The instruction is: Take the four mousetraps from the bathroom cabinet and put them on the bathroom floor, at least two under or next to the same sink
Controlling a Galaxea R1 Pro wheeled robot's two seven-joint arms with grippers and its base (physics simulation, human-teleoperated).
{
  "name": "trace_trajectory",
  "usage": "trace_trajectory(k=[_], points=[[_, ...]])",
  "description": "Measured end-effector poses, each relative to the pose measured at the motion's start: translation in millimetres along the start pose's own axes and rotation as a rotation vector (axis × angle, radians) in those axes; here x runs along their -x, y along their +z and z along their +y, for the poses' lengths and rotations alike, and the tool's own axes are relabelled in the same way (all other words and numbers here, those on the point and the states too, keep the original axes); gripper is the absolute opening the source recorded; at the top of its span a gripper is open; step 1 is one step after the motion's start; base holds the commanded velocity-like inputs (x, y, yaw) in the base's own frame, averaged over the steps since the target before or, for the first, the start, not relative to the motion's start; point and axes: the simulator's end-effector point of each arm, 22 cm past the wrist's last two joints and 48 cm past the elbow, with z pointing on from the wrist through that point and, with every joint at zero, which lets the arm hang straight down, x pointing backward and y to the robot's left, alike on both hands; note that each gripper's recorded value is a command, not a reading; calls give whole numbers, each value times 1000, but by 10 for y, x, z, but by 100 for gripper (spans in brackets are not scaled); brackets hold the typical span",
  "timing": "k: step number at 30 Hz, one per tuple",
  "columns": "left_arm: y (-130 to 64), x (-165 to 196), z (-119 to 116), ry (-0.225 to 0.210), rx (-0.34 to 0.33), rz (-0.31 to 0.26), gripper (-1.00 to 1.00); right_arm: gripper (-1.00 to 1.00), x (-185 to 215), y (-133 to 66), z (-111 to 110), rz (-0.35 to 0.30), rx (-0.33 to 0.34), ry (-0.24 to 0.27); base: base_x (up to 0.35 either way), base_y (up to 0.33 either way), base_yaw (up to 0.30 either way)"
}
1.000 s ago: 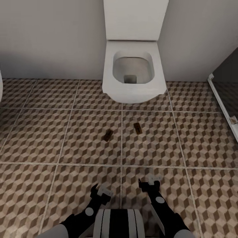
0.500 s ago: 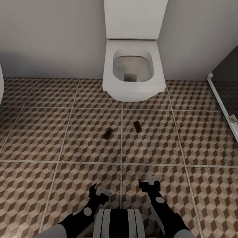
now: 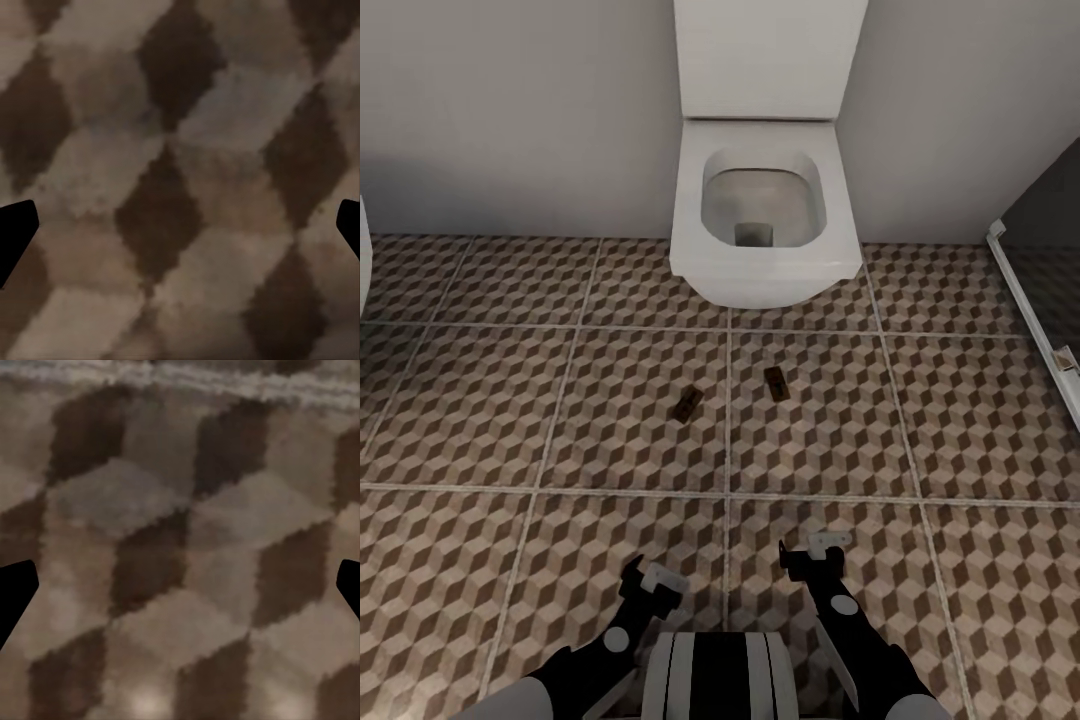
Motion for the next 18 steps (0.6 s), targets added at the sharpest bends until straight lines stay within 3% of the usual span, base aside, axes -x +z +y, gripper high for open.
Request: trace_trajectory(k=[18], points=[[0, -3, 18, 0, 2, 0, 100, 100, 0, 0, -1, 0, 0, 0, 0, 0, 0]])
